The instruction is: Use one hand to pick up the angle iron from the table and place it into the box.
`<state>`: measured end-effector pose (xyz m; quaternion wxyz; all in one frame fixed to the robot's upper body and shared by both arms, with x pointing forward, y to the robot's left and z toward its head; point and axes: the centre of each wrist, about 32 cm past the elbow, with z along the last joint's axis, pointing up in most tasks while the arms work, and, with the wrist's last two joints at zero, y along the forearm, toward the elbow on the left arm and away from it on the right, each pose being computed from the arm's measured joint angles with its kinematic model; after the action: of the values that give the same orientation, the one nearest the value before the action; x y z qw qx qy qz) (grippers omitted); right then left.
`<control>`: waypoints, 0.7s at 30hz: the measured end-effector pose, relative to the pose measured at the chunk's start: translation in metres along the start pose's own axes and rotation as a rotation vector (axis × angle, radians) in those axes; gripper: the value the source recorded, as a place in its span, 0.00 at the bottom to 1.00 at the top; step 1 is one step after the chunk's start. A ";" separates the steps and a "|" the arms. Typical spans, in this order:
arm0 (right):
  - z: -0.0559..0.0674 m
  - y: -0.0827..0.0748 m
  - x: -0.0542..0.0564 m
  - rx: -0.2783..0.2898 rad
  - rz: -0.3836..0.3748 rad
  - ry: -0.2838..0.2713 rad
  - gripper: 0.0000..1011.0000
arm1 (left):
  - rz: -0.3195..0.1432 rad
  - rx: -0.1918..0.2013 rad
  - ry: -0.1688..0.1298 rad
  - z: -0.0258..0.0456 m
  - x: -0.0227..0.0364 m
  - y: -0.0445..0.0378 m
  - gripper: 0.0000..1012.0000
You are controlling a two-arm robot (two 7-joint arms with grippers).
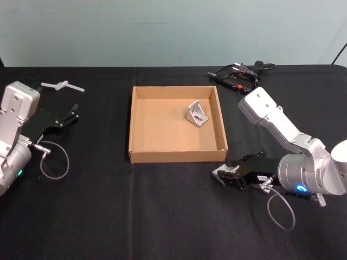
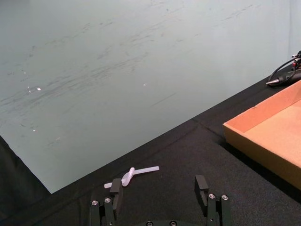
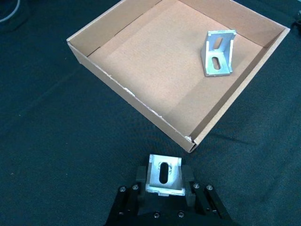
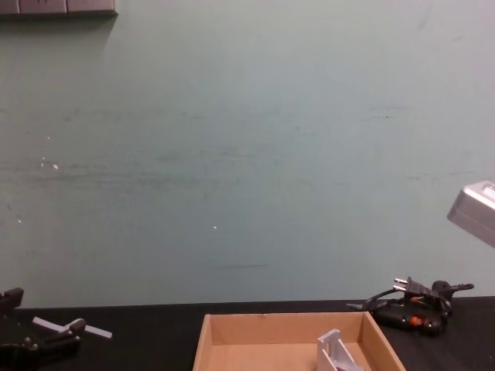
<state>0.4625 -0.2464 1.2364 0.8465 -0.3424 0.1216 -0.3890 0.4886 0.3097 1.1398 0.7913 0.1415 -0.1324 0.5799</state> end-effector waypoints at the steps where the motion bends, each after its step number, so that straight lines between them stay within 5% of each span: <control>1: 0.000 0.000 0.000 0.000 0.000 0.000 0.45 | 0.000 0.000 0.000 0.0000 0.0000 0.0000 0.99; 21: 0.023 -0.019 -0.009 0.051 0.009 -0.046 0.45 | 0.000 0.000 0.000 0.0000 0.0000 0.0000 0.99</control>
<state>0.4567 -0.2376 1.2655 0.8593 -0.3291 0.0935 -0.3803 0.4886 0.3097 1.1398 0.7913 0.1415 -0.1324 0.5799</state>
